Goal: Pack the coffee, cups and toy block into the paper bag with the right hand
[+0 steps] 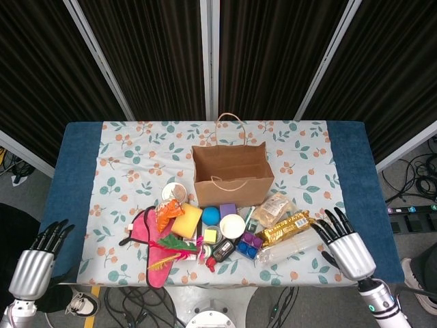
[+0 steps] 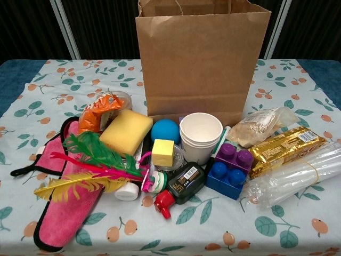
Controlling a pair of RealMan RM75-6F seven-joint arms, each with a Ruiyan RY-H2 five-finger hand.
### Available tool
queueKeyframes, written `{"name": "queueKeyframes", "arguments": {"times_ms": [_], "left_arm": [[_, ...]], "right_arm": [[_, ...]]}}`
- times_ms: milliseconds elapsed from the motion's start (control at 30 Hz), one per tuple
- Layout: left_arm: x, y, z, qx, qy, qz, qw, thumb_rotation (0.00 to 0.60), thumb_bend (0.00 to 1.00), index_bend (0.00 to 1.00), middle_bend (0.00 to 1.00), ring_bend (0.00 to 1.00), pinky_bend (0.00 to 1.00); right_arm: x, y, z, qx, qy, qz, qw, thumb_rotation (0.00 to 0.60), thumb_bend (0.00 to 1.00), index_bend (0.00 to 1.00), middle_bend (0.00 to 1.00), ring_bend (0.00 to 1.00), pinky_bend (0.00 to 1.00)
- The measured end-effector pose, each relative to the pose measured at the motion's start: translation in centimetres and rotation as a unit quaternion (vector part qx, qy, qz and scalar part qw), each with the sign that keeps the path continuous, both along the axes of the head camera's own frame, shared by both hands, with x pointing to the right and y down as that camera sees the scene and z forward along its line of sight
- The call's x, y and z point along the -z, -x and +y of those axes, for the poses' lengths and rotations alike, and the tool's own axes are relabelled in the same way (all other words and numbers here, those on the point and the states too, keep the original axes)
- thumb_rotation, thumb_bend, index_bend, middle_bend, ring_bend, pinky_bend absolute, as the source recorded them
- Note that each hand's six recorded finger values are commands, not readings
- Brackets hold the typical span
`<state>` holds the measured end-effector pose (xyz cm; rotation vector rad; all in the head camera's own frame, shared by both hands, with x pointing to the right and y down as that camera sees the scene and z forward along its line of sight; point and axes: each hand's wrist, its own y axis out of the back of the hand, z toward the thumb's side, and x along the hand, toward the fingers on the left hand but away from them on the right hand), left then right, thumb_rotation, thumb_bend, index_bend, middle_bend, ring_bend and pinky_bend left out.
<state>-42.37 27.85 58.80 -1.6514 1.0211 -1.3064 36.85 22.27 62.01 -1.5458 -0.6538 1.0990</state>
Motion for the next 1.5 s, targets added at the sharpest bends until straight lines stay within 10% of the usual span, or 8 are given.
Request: {"name": "queueKeyframes", "arguments": {"times_ms": [567,1067,1500], "left_arm": [[-0.2,-0.1,0.2,-0.008,0.005,-0.001,1.0000,0.600,0.15,0.18,0.19,0.13,0.24],[-0.7,0.3,0.4,-0.007,0.012,-0.005,0.9999,0.600,0.15,0.18,0.19,0.13,0.24],[-0.9,0.5,0.4,-0.005,0.013,-0.003,0.9999,0.600,0.15,0.18,0.19,0.13,0.24]], "right_arm": [[-5.4,3.8,-7.3,-0.070,0.045,0.012,0.9965,0.600,0.12,0.34,0.33,0.18,0.11],[-9.7,8.4,-8.3,-0.066,0.090,0.029,0.9933,0.600,0.15,0.36,0.35,0.21,0.11],[-11.7,9.7,-8.5,-0.073,0.085,0.044,0.9927,0.600,0.24,0.60,0.51,0.38,0.21]]}}
